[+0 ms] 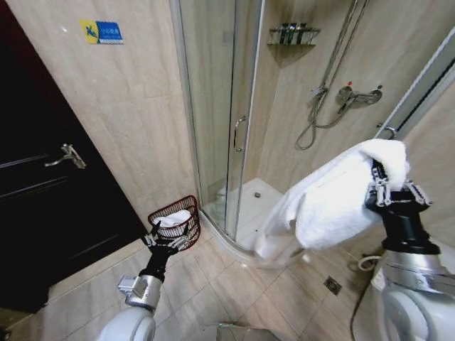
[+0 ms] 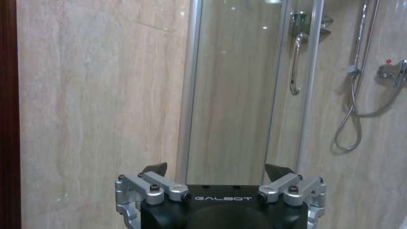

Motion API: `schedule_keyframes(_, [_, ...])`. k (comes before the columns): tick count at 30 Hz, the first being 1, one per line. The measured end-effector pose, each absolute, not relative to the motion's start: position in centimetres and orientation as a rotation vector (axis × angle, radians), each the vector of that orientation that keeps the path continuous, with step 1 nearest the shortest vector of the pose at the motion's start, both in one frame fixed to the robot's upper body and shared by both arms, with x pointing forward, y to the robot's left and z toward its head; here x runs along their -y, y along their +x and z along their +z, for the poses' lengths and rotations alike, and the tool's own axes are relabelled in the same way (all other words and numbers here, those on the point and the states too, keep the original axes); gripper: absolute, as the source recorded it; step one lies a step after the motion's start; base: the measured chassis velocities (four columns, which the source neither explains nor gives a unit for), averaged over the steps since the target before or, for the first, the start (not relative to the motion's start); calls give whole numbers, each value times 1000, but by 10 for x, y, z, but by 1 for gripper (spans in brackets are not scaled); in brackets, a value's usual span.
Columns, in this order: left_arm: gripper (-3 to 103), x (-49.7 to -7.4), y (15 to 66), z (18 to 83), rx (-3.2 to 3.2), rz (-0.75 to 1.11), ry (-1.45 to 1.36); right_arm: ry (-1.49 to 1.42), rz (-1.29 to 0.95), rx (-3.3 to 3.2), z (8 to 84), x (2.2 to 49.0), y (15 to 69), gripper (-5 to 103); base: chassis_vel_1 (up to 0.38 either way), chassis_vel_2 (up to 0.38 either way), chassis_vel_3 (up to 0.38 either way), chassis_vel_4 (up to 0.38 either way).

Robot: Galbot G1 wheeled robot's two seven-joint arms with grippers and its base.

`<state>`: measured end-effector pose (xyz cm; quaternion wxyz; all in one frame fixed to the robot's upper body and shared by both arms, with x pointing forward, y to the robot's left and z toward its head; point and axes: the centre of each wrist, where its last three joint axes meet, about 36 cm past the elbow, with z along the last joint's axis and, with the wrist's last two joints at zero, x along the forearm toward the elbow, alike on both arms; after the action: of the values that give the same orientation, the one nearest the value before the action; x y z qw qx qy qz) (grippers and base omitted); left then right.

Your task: Discard the used towel into the hamper.

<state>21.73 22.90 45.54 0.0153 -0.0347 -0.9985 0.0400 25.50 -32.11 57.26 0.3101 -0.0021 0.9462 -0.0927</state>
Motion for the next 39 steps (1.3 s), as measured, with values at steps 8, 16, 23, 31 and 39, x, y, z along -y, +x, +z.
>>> schedule_keyframes(8, [100,-229,217,455,3107,124,-108,-11,-221,-2496,572,321,255,12,0,0,0,0])
schedule_keyframes(16, [100,-229,217,455,3107,124,-108,-13,-214,-2496,572,321,254,12,24,-23,-26,24])
schedule_keyframes(23, [100,-229,217,455,3107,124,-108,-17,-214,-2494,572,321,255,12,105,-104,-115,109])
schedule_keyframes(31, [100,-229,217,455,3107,124,-108,-40,-204,-2486,571,318,256,12,44,-48,-39,52])
schedule_keyframes(39, [100,-229,217,455,3107,124,-108,-85,-205,-2472,572,315,259,12,0,0,0,0])
